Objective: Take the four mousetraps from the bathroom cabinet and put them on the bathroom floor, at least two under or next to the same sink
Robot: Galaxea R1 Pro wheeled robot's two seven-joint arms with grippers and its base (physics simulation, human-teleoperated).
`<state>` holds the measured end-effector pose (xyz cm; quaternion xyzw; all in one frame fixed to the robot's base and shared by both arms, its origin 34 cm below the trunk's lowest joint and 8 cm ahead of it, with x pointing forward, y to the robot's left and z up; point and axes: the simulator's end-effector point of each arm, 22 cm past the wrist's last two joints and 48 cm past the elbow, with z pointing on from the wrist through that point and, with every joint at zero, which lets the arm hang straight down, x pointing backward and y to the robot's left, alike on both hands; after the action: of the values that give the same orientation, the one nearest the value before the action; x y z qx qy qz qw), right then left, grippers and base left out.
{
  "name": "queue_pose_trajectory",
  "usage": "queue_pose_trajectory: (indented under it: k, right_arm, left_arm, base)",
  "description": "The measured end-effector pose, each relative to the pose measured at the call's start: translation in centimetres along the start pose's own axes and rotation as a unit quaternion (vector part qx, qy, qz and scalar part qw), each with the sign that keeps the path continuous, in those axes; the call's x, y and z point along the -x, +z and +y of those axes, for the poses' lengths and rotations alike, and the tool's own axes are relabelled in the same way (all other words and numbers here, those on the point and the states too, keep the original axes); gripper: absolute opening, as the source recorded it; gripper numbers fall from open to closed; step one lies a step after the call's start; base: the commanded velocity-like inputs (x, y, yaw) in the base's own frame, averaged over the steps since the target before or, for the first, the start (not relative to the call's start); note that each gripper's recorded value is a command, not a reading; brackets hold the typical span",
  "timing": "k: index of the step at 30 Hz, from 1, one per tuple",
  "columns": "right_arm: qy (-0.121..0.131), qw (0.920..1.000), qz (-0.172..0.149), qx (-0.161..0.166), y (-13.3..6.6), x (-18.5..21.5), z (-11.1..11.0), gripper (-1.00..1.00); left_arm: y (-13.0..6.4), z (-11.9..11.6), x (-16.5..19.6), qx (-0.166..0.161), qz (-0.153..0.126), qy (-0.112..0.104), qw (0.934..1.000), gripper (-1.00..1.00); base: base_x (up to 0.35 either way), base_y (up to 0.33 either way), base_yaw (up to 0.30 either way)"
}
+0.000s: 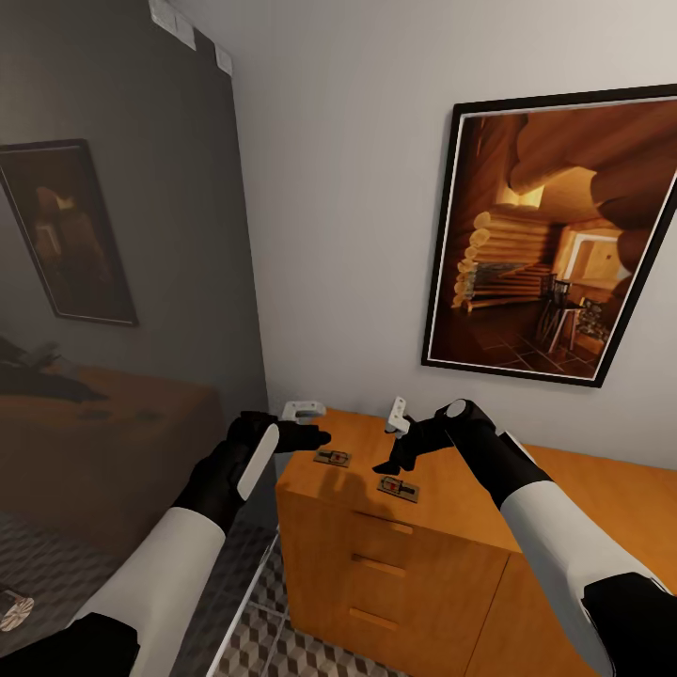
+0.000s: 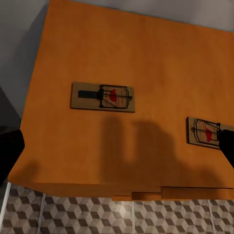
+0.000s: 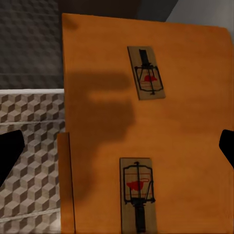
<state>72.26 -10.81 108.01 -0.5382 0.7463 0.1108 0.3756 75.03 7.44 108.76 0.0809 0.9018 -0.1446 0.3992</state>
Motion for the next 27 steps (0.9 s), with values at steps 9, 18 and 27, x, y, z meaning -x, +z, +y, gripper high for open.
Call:
queue_pose_trajectory:
  k: [9, 18, 27]
  right_arm:
    - [-0.016, 0.9993, 0.032, -0.011, 0.0, -1.4, -0.5, 1.0]
    - [-0.02, 0.9987, 0.043, -0.016, -0.1, -2.0, -0.7, 1.0]
    - [-0.011, 0.9984, 0.052, -0.019, -0.2, -2.4, -0.9, 1.0]
  left_arm:
    - [0.0, -0.1, 0.0, 0.0, 0.0, 0.0, 1.0, 1.0]
    - [0.0, -0.1, 0.0, -0.001, 0.0, 0.001, 1.0, 1.0]
    - [0.0, -0.1, 0.0, -0.001, 0.0, 0.001, 1.0, 1.0]
  base:
    - [0.0, 0.0, 0.0]
    - [0.0, 0.0, 0.0]
    - [0.0, 0.0, 0.0]
